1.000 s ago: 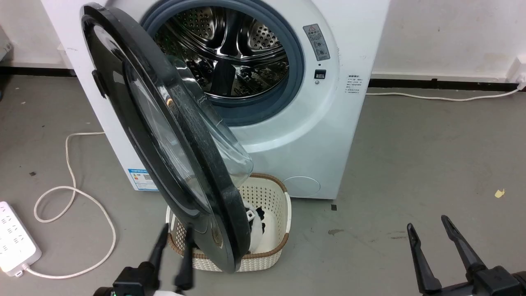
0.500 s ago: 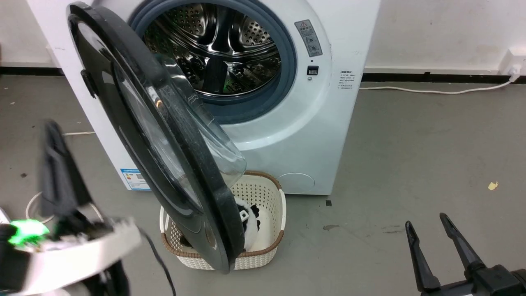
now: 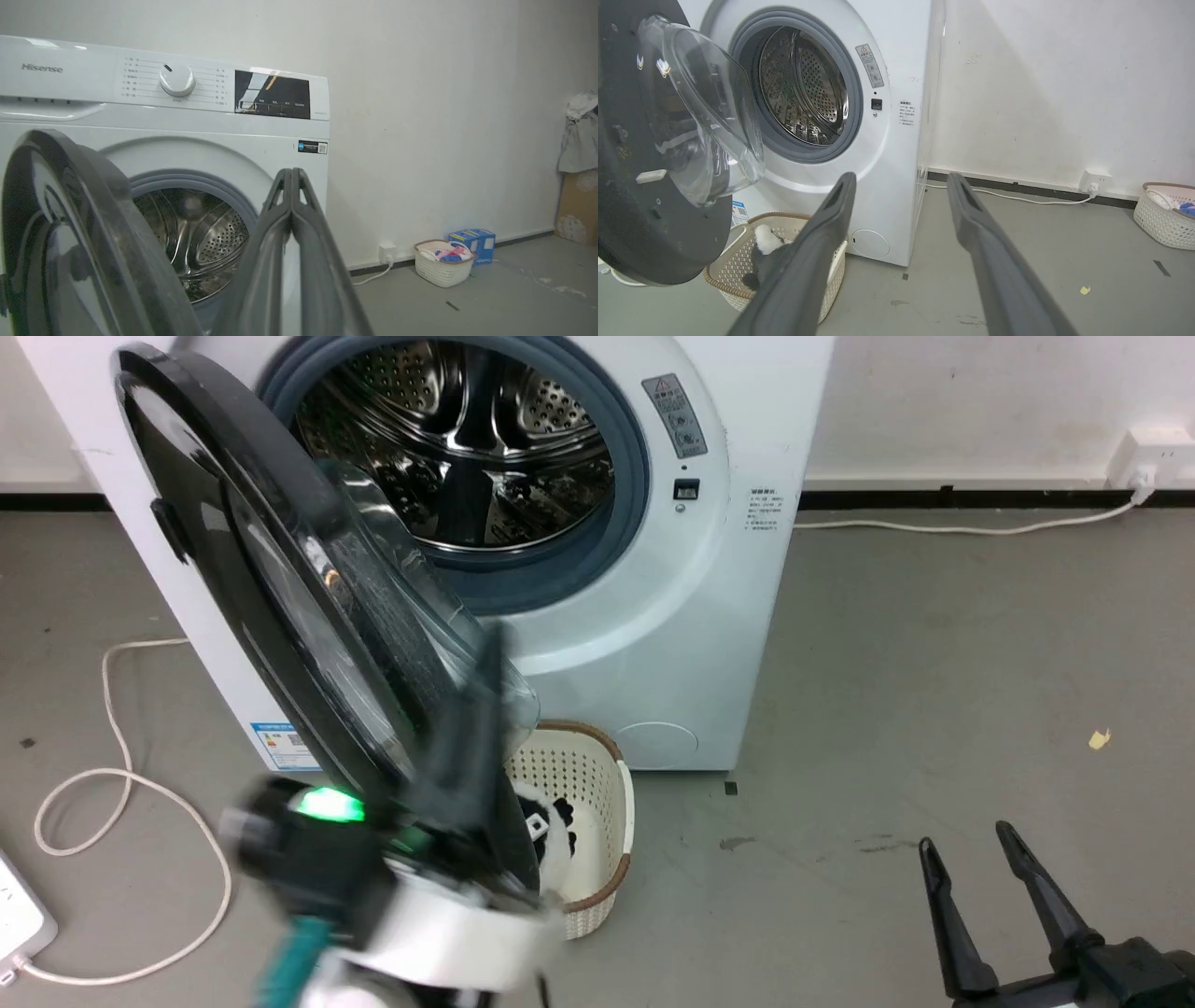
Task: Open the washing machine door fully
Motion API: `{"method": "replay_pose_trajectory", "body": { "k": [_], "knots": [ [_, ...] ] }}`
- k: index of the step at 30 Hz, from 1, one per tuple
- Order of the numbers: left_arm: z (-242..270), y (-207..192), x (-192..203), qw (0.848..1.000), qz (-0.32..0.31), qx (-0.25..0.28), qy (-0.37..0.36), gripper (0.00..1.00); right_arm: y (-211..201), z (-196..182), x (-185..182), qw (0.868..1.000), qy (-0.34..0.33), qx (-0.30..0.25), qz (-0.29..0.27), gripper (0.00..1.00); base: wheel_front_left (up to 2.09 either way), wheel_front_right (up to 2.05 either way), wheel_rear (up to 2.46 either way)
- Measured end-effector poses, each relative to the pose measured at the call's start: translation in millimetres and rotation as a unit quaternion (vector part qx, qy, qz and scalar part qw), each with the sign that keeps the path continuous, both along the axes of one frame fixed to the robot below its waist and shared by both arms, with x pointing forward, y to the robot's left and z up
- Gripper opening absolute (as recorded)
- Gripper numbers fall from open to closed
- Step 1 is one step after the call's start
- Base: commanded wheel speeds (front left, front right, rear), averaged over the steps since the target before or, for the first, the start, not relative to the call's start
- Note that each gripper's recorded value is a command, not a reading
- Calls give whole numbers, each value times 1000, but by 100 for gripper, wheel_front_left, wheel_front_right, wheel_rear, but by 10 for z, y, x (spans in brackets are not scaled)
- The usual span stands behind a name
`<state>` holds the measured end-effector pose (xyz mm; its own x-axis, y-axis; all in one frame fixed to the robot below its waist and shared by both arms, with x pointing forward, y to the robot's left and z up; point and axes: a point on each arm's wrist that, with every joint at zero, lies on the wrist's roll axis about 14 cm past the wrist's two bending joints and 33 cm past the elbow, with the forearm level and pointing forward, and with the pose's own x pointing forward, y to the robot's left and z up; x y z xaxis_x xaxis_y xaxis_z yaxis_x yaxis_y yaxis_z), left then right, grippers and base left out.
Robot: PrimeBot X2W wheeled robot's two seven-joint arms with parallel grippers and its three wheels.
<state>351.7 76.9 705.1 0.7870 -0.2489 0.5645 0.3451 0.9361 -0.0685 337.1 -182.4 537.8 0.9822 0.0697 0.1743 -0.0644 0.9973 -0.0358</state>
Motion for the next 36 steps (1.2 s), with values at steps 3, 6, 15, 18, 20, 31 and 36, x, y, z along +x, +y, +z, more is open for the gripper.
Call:
{"method": "replay_pose_trajectory", "body": {
  "k": [3,6,15,18,20,31,36],
  "knots": [
    [-375,-264,22,997,-41,24,66,0,-26,-32,13,1000,5,1,-4,100,0,0,0],
    [-761,-462,33,988,-71,45,130,0,-30,-63,28,1000,10,2,-4,100,0,0,0],
    [-1662,-436,143,957,-48,75,275,0,10,-103,57,1000,17,7,2,100,0,0,0],
    [-1792,-306,180,954,-23,72,291,0,37,-113,71,1000,18,8,6,100,0,0,0],
    [-1857,-235,185,952,-11,71,296,0,60,-115,85,1000,19,10,10,100,0,0,0],
    [-1914,147,25,951,43,49,302,0,356,-79,188,998,13,12,58,100,0,0,0],
    [-1953,497,-147,946,94,33,310,0,620,-42,256,995,8,15,98,100,0,0,0]
  ]
}}
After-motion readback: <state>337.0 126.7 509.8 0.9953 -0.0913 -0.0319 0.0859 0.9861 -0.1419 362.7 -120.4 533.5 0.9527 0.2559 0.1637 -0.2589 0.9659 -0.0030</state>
